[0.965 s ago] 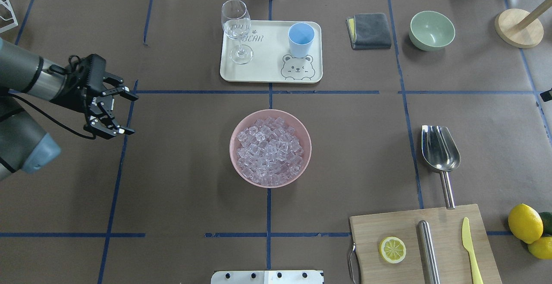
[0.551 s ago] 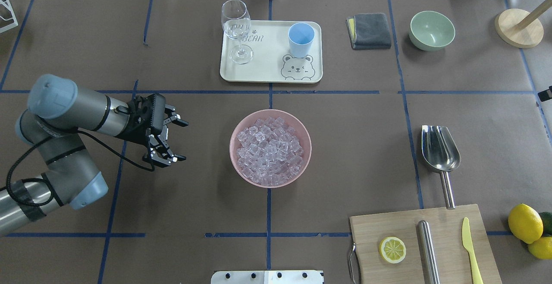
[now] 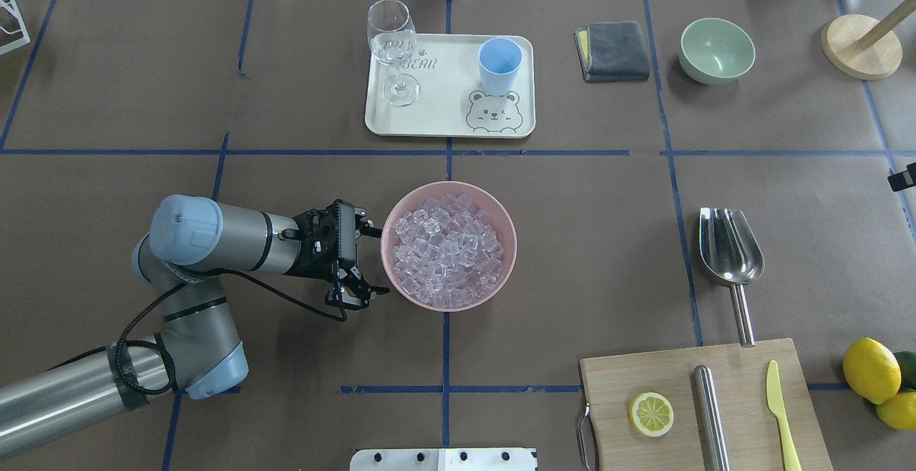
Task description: Put ice in cup with scoop
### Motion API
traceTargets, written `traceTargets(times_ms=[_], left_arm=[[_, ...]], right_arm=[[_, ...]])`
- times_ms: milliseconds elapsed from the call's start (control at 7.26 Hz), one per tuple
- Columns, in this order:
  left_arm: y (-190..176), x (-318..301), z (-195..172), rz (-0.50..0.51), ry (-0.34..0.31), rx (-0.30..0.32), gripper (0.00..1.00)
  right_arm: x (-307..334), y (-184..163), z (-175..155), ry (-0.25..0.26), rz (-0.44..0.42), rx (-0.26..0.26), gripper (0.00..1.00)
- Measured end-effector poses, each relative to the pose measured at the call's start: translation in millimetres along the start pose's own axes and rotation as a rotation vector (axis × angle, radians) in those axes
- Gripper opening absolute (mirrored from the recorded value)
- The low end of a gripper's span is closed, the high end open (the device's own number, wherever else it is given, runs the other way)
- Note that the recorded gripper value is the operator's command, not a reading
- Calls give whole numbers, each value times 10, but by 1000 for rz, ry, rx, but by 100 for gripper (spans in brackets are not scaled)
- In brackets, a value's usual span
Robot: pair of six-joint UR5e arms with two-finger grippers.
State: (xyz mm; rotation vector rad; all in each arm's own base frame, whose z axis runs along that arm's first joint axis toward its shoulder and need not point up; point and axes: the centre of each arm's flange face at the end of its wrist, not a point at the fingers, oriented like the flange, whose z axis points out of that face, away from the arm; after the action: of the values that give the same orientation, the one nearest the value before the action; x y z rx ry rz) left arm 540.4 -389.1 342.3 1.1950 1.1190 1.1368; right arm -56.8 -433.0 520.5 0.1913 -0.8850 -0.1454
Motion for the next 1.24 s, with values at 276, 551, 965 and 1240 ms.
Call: traceTargets(times_ms=[276, 551, 965, 1240], left_arm=[[-40, 55, 72, -3, -7, 18, 100], [-51, 63, 78, -11, -7, 23, 100], [-51, 65, 80, -16, -7, 24, 100], [-50, 66, 77, -16, -7, 26, 100]], right_arm=[[-200, 115, 26, 8, 44, -13, 100], [-557, 329, 114, 34, 118, -38, 100], [-1108, 771, 532, 49, 205, -38, 100], [-1609, 1069, 1034, 97, 214, -23, 100]])
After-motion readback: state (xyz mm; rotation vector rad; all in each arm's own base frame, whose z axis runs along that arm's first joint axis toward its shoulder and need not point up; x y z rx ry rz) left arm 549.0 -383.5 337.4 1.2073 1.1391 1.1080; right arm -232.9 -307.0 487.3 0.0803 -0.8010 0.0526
